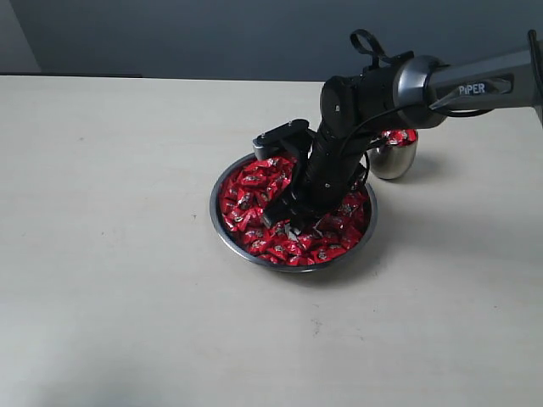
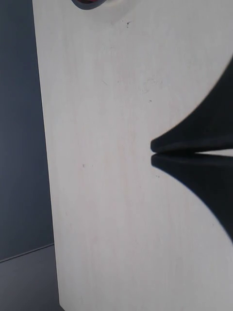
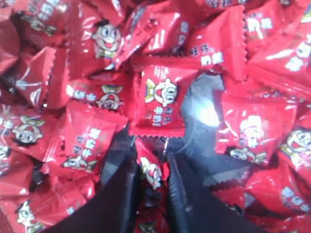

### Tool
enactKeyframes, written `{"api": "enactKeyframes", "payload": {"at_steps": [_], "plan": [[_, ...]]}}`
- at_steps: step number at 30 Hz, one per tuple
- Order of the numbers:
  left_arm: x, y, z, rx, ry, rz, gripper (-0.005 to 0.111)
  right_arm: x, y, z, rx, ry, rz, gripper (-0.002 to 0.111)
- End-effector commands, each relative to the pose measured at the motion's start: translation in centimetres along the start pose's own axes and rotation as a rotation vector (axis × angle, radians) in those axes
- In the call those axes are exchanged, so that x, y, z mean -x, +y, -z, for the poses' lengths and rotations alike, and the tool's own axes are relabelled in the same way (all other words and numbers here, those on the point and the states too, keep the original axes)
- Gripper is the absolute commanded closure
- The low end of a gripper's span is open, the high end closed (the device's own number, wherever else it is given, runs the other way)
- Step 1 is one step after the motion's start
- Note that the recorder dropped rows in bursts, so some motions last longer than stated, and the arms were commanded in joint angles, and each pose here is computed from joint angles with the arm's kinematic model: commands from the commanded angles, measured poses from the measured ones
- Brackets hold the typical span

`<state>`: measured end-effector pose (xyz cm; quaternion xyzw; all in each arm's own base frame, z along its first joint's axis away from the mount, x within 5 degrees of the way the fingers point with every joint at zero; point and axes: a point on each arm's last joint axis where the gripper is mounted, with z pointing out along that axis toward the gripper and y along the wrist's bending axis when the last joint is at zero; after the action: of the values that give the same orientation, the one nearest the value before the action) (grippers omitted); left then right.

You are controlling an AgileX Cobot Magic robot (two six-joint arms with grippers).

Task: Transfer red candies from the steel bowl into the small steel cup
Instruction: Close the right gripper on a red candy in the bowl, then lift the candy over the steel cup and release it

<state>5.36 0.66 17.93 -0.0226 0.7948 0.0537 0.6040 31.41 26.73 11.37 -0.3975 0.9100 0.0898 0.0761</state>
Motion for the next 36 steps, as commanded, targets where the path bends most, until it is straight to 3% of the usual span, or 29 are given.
{"api": "enactKeyframes", "payload": {"at_steps": [1,9,13,17,23,29,36], "plan": [[0.4,0.0,0.1,0.001,-0.021,0.003,0.106,0.0,0.0,0.5,-0.007,0.005,0.014,0.109],[0.4,0.0,0.1,0.001,-0.021,0.003,0.106,0.6,0.2,4.8,-0.062,-0.091,0.038,0.109],[0.4,0.0,0.1,0.001,-0.021,0.003,0.106,0.8,-0.7,7.3,-0.155,-0.148,-0.017,0.109],[0.4,0.0,0.1,0.001,-0.021,0.003,0.106,0.6,-4.0,10.6,-0.276,-0.253,-0.129,0.109],[0.4,0.0,0.1,0.001,-0.021,0.003,0.106,-1.1,-9.5,14.6,-0.303,-0.379,-0.328,0.109],[0.4,0.0,0.1,0.001,-0.021,0.003,0.106,-0.8,-12.6,14.8,-0.311,-0.364,-0.386,0.109],[0.4,0.0,0.1,0.001,-0.021,0.003,0.106,1.0,-14.0,12.5,-0.290,-0.249,-0.396,0.109]]}}
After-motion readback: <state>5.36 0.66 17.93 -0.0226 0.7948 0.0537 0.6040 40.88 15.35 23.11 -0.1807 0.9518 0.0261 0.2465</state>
